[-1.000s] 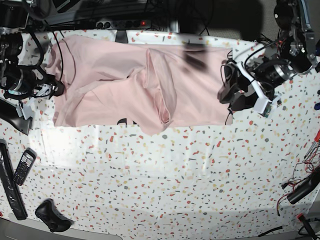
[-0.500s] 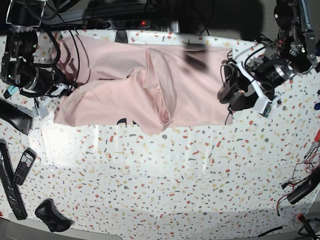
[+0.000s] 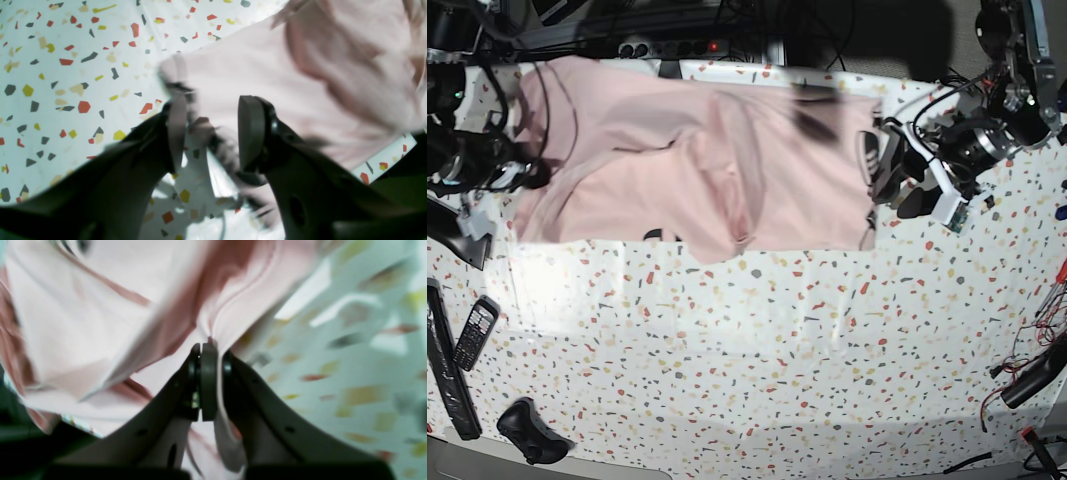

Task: Fold the T-shirt properly
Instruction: 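Grasp the opposite end of the shirt with the right gripper, then fold the held end over toward the left gripper with the right gripper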

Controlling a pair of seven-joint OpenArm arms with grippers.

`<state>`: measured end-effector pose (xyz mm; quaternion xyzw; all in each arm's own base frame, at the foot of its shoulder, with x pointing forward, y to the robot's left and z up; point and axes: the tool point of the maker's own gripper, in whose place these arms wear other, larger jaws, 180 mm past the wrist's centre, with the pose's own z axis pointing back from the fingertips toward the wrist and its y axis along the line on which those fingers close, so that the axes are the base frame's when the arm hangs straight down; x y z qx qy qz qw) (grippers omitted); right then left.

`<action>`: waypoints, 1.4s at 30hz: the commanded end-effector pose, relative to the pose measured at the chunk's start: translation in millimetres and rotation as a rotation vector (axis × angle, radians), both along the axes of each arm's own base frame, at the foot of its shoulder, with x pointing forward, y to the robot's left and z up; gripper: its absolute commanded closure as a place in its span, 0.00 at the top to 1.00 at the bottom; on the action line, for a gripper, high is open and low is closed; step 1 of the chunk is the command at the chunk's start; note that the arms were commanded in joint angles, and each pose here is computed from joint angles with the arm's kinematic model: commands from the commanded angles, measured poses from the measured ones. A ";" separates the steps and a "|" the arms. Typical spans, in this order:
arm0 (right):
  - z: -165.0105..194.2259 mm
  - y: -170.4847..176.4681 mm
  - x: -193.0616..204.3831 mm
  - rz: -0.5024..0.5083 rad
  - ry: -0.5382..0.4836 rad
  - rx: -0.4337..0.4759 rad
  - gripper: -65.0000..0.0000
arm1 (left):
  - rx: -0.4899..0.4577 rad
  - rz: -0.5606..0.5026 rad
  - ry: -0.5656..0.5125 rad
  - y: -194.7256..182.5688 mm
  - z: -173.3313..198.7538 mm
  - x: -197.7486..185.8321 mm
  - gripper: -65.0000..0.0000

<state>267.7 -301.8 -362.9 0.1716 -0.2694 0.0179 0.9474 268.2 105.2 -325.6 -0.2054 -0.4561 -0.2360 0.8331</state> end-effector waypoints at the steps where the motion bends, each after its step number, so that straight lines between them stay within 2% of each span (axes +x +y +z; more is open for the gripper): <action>1: 23.3 -4.3 13.7 0.011 -0.077 -0.020 0.00 | -0.020 -0.008 -0.044 -1.9 12.2 4.0 0.38; 4: 40.7 6.4 18.5 0.054 -0.133 -0.048 0.00 | -0.020 -0.008 -0.043 -1.9 12.2 4.0 0.38; 7: 60.1 32.1 23.6 0.110 -0.213 -0.050 0.00 | -0.019 -0.008 -0.042 -1.8 11.9 3.7 0.38; 11: 95.8 85.9 28.8 0.193 -0.364 0.033 0.00 | -0.019 -0.008 -0.024 -1.8 7.0 -2.0 0.38; 15: 111.7 135.7 24.7 0.257 -0.448 0.095 0.00 | -0.019 -0.007 0.021 -1.8 -4.6 -16.6 0.38; 19: 114.7 186.0 18.2 0.325 -0.472 0.193 0.00 | -0.020 -0.007 0.057 -1.8 -13.7 -29.1 0.38; 29: 114.1 313.7 -15.6 0.564 -0.429 0.437 0.00 | -0.039 -0.001 0.105 -3.3 -25.8 -50.2 0.38; 35: 120.4 371.1 -24.2 0.641 -0.450 0.455 0.00 | -0.088 0.032 0.159 -4.9 -44.9 -53.8 0.38; 39: 121.5 395.1 -17.2 0.632 -0.498 0.384 0.00 | -0.114 0.044 0.215 -6.7 -64.4 -59.9 0.38; 42: 123.0 407.2 -12.4 0.622 -0.526 0.386 0.00 | -0.123 0.040 0.231 -9.7 -69.5 -62.6 0.38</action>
